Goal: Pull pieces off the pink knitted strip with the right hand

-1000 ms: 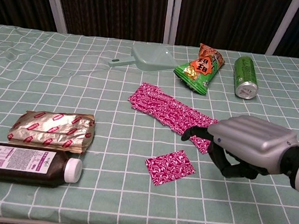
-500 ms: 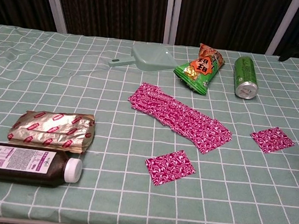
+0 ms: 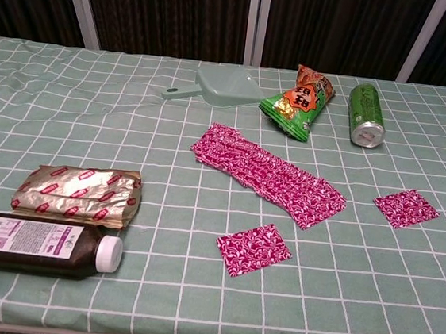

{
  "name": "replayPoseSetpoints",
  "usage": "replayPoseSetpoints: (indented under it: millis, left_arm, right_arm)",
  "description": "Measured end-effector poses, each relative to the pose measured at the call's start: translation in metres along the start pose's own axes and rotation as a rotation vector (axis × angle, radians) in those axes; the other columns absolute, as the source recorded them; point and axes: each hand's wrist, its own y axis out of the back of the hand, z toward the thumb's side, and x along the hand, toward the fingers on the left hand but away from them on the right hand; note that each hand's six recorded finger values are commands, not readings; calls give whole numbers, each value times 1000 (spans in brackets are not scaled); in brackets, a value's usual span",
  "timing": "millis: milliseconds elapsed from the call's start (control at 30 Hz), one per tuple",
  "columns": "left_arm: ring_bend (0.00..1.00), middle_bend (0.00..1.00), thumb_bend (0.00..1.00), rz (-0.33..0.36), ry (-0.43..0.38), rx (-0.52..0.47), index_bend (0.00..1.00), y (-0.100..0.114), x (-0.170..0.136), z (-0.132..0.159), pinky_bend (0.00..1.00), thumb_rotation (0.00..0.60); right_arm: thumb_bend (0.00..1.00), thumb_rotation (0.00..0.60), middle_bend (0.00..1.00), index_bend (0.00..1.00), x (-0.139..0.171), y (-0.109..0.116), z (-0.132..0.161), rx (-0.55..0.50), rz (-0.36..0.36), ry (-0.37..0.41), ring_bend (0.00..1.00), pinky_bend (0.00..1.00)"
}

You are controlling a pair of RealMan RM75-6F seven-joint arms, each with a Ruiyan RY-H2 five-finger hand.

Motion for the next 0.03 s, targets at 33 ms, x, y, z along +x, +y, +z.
replayPoseSetpoints:
  millis: [33]
  left_arm:
    - [0,30,113,-1,-1,1,63,0,0,0,138,600]
  right_arm:
    - [150,600,0,0,3,0,-3,-2,-3,-8,0,0]
